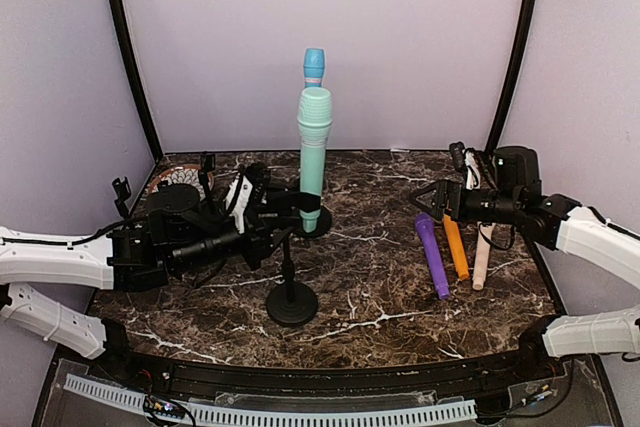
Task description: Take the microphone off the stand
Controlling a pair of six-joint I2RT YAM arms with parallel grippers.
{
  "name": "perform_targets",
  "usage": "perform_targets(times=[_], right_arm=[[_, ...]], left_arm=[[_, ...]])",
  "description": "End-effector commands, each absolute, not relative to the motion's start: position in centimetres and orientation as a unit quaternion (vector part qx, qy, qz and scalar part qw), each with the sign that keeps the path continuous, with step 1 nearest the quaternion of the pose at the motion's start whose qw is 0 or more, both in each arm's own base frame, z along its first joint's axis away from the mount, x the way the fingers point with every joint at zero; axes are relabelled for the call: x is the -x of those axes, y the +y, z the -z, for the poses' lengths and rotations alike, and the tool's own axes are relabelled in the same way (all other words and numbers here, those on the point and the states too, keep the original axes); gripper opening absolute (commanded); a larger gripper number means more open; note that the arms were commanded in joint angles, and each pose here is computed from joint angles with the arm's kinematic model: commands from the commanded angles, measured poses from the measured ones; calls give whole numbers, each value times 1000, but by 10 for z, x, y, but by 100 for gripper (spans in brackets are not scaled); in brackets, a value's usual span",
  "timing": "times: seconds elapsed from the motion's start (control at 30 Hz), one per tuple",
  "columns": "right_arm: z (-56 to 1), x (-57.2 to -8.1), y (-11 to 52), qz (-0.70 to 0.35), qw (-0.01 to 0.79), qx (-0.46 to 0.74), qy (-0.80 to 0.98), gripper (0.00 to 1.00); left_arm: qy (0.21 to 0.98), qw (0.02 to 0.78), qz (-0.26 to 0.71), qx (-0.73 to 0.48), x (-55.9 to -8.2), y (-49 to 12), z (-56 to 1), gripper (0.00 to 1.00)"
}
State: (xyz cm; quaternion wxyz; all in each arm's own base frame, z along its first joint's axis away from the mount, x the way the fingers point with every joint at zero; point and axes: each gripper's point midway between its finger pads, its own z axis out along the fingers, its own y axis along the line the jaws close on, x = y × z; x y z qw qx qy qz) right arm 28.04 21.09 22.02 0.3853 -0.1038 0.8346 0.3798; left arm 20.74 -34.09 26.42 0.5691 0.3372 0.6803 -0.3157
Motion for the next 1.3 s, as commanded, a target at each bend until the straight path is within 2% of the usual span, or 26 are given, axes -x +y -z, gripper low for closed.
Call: perform_targets(times=[0.0,0.1,0.37,0.63,0.83,1.27], right_arm=[[-231,-285,212,-391,409,101,819,95],[-233,-284,213,-395,410,103,816,95],[-227,-286,214,-393,404,102,820,95],[-230,-288,217,-400,407,102,815,95],[-233,-289,217,-401,410,101,813,95],[-231,-291,218,-402,412,90,813,95]], left_arm=[[689,583,307,-302,-217,-345,-276,0],[693,577,300,-310,-217,-348,-272,6],[692,579,299,-311,-213,-340,-275,38],[711,575,269,-301,-215,-322,-267,55],[719,571,259,-299,-213,-312,-266,64],[741,570,238,-264,-215,-288,-277,72]])
